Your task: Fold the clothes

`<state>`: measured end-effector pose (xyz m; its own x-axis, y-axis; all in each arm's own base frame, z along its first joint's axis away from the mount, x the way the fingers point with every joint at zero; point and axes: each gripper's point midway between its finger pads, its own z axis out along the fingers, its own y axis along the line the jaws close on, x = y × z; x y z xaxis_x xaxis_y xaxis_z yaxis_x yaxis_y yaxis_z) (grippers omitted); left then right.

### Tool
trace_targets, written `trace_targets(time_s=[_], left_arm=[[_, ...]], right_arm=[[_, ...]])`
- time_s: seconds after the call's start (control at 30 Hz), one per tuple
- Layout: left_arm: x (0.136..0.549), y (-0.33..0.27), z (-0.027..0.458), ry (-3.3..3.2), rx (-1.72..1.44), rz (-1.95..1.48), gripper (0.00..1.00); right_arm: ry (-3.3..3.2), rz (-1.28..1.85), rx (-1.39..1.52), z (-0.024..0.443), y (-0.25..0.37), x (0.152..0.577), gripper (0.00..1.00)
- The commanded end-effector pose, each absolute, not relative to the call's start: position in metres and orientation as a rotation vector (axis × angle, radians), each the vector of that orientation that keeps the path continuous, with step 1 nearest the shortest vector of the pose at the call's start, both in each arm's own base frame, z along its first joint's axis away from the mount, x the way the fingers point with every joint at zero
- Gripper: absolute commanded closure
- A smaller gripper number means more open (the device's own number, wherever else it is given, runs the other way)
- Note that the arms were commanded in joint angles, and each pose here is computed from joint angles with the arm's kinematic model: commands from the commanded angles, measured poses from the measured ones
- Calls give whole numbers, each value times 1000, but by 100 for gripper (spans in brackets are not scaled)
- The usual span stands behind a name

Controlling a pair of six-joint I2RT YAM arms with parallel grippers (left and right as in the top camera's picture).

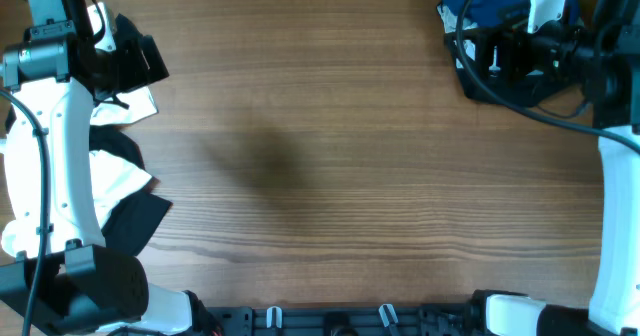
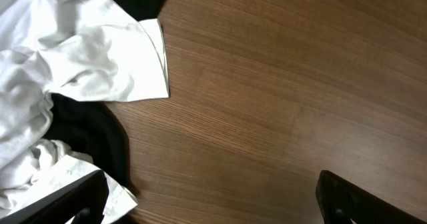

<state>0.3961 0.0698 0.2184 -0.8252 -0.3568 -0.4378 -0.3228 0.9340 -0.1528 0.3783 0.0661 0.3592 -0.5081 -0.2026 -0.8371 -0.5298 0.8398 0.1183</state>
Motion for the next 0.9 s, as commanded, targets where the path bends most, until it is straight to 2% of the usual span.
trace_targets(time_s=[0.0, 0.2, 0.4, 0.63, 0.87], left_arm=[[399, 65, 218, 2618, -484, -127, 0], [399, 65, 218, 2618, -484, -127, 0], [399, 65, 218, 2618, -484, -127, 0], [399, 65, 218, 2618, -484, -127, 0], [399, 65, 218, 2618, -484, -127, 0]], right_arm=[[2041, 333, -536, 346, 58, 359, 1], [1823, 246, -541, 308, 59, 336, 0], [1771, 168, -298, 256, 38, 302, 0], [1670, 139, -293, 209, 41, 267, 0], [1654, 149, -279, 173, 41, 254, 0]])
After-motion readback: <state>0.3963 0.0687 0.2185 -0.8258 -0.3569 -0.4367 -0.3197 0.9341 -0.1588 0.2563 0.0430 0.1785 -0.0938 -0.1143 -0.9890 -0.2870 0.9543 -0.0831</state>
